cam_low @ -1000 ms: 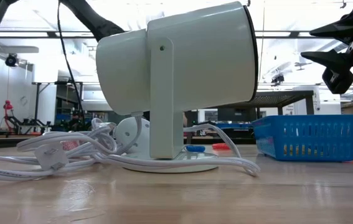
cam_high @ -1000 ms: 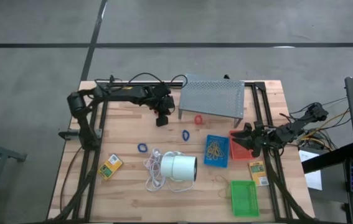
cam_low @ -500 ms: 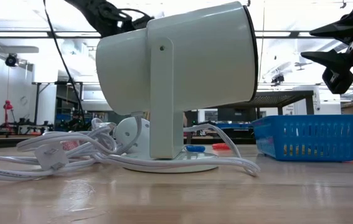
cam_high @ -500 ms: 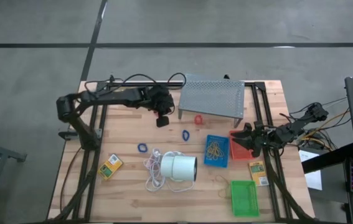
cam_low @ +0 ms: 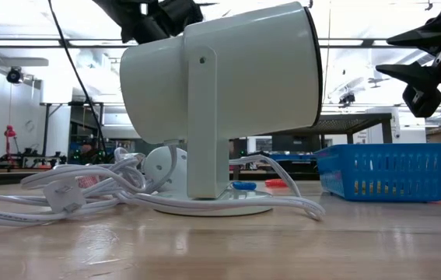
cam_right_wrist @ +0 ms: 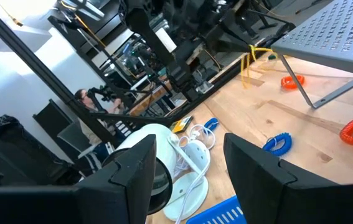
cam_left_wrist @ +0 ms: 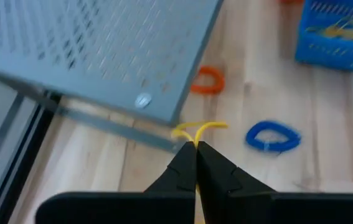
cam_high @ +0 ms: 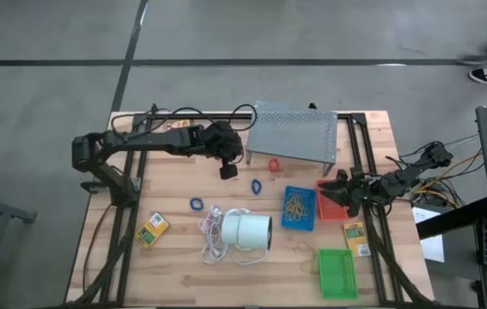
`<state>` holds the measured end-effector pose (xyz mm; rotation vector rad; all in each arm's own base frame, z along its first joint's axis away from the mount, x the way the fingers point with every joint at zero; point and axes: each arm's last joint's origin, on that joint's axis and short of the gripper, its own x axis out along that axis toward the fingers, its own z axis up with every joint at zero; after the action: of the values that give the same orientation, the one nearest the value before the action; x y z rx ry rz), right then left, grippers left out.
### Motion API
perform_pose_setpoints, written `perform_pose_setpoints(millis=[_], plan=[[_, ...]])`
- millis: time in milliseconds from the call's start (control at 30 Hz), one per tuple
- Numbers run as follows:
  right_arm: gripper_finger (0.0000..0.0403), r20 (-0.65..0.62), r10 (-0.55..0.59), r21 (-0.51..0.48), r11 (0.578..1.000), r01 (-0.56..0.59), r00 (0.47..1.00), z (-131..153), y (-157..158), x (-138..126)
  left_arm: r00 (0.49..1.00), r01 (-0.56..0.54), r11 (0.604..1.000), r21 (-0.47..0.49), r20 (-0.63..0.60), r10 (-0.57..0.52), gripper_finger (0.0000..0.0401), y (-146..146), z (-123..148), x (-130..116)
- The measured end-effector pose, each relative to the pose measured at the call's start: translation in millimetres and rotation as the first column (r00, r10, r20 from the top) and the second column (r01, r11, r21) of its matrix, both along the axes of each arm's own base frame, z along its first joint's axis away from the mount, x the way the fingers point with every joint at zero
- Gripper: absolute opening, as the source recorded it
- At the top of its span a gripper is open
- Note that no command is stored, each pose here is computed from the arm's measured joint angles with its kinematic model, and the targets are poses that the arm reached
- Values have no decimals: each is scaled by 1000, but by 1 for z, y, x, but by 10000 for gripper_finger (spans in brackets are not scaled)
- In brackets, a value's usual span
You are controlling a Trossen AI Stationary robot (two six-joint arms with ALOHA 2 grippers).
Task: Pick & Place Office Desk Supplies
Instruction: Put the yellow rubber band into the blue bin
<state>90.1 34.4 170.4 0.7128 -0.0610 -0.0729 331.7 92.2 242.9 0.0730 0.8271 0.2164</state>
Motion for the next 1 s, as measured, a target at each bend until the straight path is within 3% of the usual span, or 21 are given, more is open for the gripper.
perform_pose_setpoints(millis=[467,667,1000], plan=[[185,0,1,0,1000,-1,1000,0,0,0,949,78,994,81,299,-99,4,-23,29,20],[185,0,1,0,1000,-1,1000,0,0,0,859,216,971,101,454,-238,4,-31,41,30],[185,-1,0,0,1000,0,1000,0,0,0,706,386,911,143,589,-392,4,-45,31,55]])
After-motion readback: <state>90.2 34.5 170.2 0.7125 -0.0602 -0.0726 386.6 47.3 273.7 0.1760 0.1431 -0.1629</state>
